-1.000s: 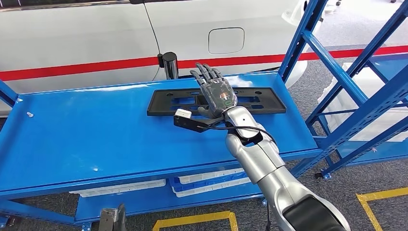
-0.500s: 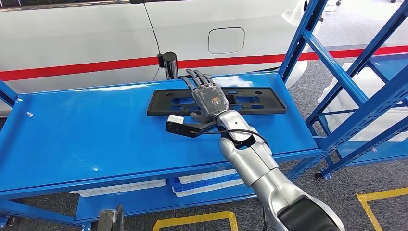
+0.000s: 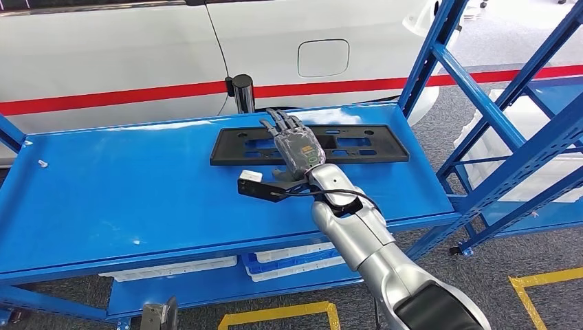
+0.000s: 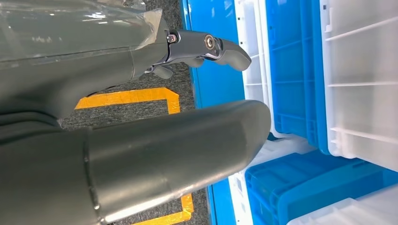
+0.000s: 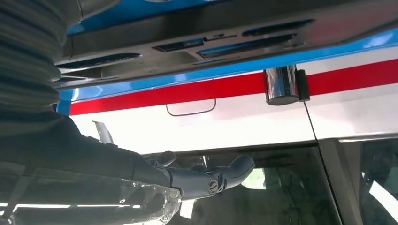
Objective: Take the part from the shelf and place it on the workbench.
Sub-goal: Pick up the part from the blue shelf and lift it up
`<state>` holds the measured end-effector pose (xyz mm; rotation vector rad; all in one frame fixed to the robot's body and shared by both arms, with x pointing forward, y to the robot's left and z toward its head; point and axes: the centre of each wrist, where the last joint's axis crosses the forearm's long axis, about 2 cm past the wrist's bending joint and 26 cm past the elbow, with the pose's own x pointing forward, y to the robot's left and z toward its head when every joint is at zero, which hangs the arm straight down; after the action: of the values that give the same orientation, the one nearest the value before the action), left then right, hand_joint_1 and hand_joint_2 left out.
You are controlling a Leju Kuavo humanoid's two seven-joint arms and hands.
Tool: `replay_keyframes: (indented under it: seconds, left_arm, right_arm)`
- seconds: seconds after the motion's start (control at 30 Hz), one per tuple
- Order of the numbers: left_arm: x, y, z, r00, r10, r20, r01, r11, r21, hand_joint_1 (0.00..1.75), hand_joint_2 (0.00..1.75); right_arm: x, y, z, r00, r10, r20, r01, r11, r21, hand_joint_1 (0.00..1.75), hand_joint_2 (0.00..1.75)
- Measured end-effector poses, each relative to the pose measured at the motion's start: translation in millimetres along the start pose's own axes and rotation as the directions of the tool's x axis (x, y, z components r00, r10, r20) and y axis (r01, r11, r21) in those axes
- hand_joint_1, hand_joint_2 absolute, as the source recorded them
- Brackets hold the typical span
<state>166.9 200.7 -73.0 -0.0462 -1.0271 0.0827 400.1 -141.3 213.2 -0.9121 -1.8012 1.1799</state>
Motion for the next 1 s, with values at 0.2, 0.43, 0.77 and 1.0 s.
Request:
replay_keyframes:
  seconds: [0.2, 0.43, 0.77, 1.0]
  left_arm:
    - [-2, 0, 2, 1.0, 0.005, -0.009, -0.005, 1.0, 0.007, 0.0, 0.0]
    - [-5, 2, 4, 1.0, 0.001, -0.015, -0.001, 1.0, 0.006, 0.0, 0.0]
    - [-5, 2, 4, 1.0, 0.004, -0.021, -0.004, 1.0, 0.007, 0.0, 0.0]
    - [-5, 3, 4, 1.0, 0.012, -0.023, -0.011, 1.0, 0.015, 0.0, 0.0]
  right_arm:
    - [-4, 10, 3, 1.0, 0.015, -0.026, -0.015, 1.0, 0.005, 0.0, 1.75]
    - [-12, 23, 8, 0.997, 0.055, -0.061, -0.054, 0.998, 0.029, 0.0, 1.75]
    - [-24, 31, 12, 0.985, 0.107, -0.136, -0.105, 0.994, 0.026, 0.0, 1.75]
    - [-38, 30, 10, 0.972, 0.136, -0.194, -0.137, 0.991, 0.01, 0.79, 1.75]
